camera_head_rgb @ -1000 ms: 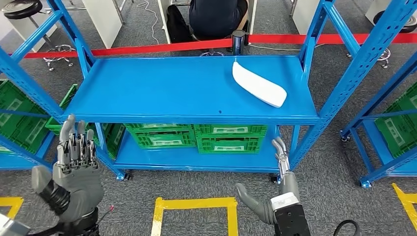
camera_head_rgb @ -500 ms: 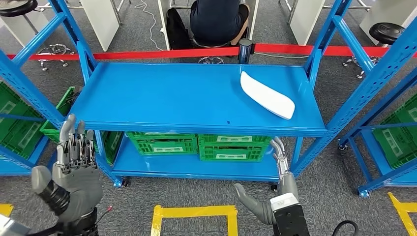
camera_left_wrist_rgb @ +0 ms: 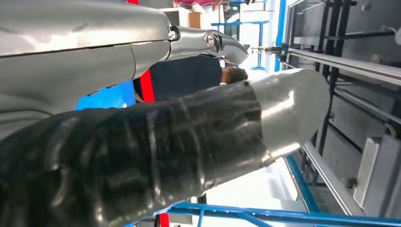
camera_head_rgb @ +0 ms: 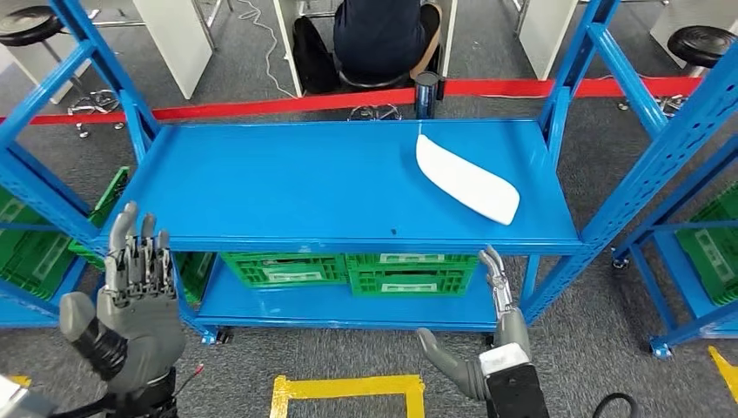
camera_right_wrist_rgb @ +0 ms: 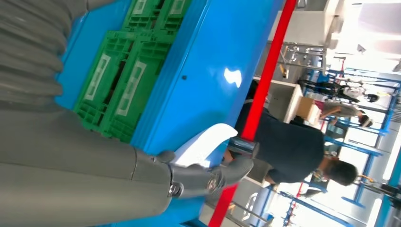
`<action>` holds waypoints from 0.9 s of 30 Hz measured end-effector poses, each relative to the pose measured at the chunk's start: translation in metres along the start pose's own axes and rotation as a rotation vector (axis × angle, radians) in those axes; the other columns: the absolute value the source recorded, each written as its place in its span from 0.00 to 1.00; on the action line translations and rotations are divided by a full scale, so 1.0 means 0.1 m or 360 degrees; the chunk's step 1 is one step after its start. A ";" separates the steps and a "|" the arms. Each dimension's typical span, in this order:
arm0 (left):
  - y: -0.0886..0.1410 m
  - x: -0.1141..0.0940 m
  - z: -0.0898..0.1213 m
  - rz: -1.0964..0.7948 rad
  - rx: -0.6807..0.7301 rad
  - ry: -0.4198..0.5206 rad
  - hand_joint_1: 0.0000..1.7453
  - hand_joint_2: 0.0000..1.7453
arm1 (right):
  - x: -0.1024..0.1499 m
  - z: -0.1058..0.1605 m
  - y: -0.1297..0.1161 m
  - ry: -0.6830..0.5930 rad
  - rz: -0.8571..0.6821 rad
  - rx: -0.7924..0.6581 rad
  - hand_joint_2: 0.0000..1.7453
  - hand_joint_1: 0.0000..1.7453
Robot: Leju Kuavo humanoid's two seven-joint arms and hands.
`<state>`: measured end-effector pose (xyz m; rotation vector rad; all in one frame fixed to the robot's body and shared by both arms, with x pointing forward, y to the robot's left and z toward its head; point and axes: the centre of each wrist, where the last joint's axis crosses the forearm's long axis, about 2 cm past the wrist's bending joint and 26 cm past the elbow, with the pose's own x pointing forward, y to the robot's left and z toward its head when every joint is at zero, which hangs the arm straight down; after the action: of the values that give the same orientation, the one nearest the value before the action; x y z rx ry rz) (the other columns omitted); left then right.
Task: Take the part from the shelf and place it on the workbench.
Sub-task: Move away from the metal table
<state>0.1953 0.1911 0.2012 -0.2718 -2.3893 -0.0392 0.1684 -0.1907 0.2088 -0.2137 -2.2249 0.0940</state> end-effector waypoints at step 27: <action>0.00 -0.01 0.00 0.0001 0.0000 -0.0008 0.00 0.00 | 0.01 0.00 -0.01 -0.0004 0.0008 0.0005 1.00 0.00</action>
<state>0.1955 0.1909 0.2006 -0.2731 -2.3941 -0.0380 0.1682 -0.1916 0.2095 -0.2179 -2.2263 0.1006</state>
